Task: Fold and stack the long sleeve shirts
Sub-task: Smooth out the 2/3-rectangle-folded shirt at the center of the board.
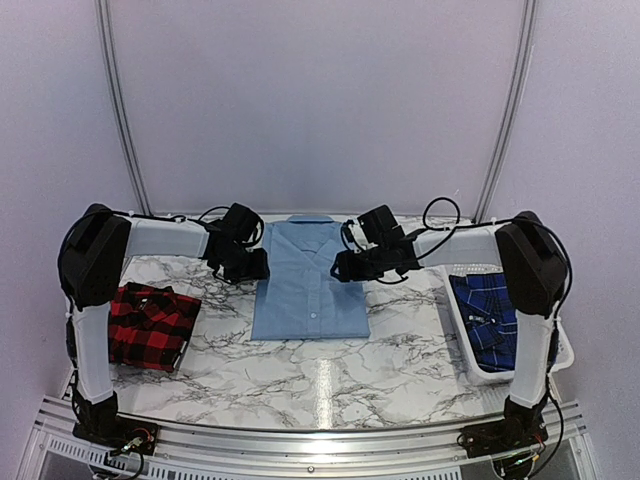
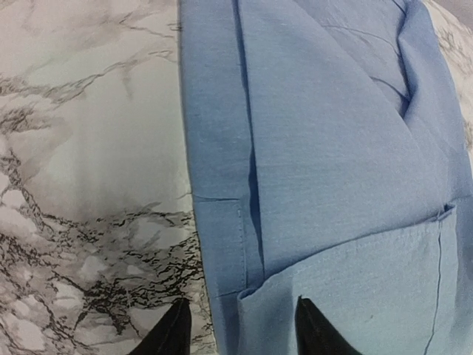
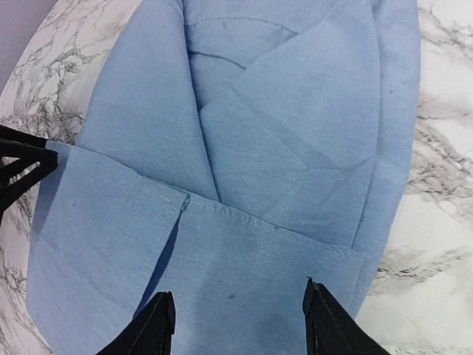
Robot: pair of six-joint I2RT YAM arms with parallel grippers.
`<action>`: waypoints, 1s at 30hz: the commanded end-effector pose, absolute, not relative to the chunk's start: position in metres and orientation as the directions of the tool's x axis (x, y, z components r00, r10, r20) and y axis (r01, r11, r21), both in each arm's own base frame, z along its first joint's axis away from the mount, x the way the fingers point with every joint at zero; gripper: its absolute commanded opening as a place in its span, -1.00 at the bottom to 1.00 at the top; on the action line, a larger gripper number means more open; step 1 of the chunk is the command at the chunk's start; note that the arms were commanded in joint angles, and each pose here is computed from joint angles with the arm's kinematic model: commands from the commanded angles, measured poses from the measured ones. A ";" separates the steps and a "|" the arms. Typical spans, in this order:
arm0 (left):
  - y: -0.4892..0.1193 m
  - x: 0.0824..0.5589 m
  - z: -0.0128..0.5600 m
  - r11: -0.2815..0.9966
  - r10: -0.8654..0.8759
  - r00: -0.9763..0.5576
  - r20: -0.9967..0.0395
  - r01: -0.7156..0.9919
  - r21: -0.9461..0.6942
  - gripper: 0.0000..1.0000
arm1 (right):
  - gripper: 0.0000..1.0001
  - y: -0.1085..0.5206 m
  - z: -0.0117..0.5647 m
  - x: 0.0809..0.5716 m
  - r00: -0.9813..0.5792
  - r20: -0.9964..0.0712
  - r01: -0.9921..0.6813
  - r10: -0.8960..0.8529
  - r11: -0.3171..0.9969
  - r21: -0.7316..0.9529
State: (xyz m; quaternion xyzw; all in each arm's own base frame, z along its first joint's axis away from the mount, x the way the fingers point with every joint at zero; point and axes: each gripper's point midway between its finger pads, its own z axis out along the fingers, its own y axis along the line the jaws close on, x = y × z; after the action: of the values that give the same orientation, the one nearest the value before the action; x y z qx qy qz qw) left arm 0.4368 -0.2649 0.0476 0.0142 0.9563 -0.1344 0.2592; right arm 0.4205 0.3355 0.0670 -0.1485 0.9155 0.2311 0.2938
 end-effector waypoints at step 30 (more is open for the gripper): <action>-0.241 0.321 0.072 0.899 -0.138 -0.917 -0.374 0.043 -0.437 0.03 | -0.08 0.400 0.045 0.422 -0.719 -0.632 -0.456 -0.290 0.882 0.114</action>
State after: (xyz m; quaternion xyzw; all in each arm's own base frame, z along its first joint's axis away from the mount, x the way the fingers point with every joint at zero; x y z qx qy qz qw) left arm 0.3341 -0.2312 0.0629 -0.0330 0.9596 -0.1921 0.2029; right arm 0.4087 0.4052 0.0569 -0.2126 0.9108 0.1645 0.3134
